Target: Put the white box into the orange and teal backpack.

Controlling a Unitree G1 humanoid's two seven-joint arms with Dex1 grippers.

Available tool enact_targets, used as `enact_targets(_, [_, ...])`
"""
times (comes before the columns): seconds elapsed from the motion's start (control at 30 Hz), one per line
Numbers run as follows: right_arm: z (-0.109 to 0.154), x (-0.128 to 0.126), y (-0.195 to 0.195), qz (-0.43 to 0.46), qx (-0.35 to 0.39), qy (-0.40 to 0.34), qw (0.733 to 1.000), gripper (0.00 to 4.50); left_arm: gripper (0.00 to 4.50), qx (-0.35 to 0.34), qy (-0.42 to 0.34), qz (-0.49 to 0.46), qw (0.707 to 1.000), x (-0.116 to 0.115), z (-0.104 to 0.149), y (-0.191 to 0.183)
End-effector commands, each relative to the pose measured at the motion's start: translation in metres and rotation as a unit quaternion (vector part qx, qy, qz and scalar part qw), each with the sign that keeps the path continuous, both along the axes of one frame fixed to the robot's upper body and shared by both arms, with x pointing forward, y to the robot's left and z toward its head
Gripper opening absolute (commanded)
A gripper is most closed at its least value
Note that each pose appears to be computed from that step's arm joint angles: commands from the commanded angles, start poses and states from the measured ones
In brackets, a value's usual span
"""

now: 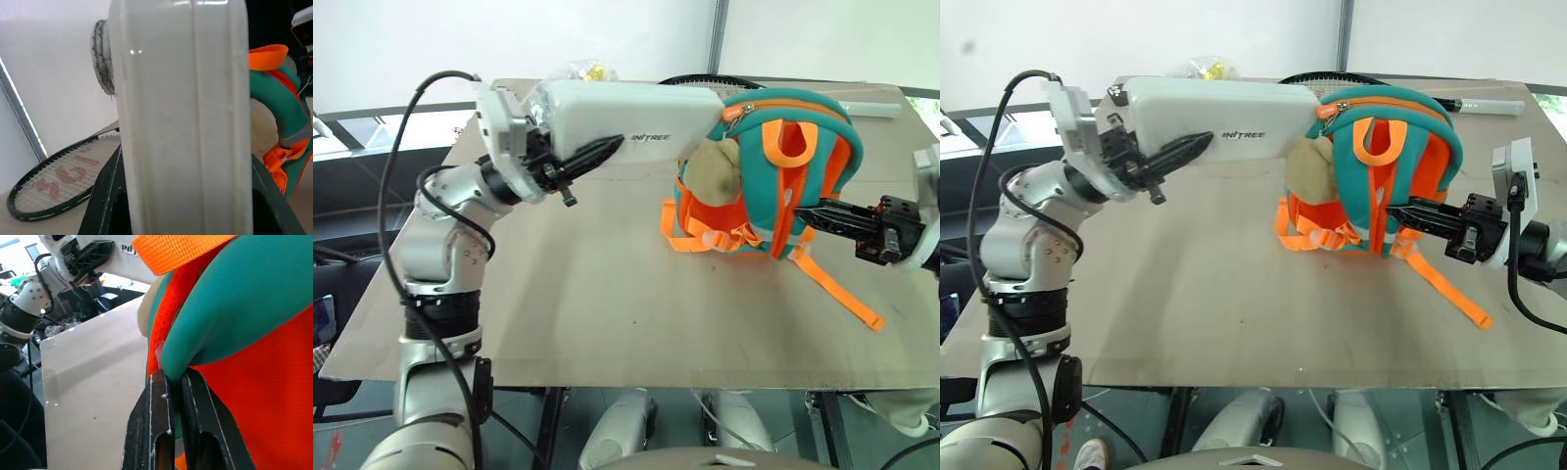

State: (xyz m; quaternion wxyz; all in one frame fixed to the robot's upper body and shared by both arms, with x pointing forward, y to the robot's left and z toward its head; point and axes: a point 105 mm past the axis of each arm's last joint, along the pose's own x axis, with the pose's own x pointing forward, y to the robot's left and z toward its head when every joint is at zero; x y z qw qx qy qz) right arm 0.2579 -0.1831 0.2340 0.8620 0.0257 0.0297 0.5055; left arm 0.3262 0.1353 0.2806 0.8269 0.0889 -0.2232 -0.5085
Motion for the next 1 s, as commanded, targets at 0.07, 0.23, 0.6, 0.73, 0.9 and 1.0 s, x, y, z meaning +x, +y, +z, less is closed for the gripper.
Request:
enact_targets(0.07, [0.015,-0.006,-0.008,-0.013,-0.01,-0.042,0.999,0.04,1.12,-0.045,-0.037,0.002,0.998,0.006,0.036,0.009])
enact_targets(0.23, [0.012,-0.006,-0.011,-0.027,-0.012,-0.045,0.999,0.04,1.12,-0.037,-0.031,-0.005,0.999,0.015,0.032,0.012])
enact_targets(0.6, [0.015,-0.011,-0.012,-0.041,-0.005,-0.057,0.998,0.04,1.12,0.033,0.029,-0.131,0.99,-0.005,-0.018,-0.033])
enact_targets(0.73, [0.019,-0.013,-0.011,-0.044,-0.002,-0.065,0.997,0.04,1.12,0.06,0.026,-0.155,0.986,-0.002,-0.026,-0.051])
enact_targets(0.9, [0.024,-0.015,0.0,-0.028,0.01,-0.077,0.997,0.04,1.12,0.111,0.036,-0.158,0.981,0.016,-0.036,-0.104])
enact_targets(1.0, [0.023,-0.015,0.01,-0.014,0.019,-0.08,0.997,0.04,1.12,0.159,0.049,-0.143,0.976,0.031,-0.045,-0.14])
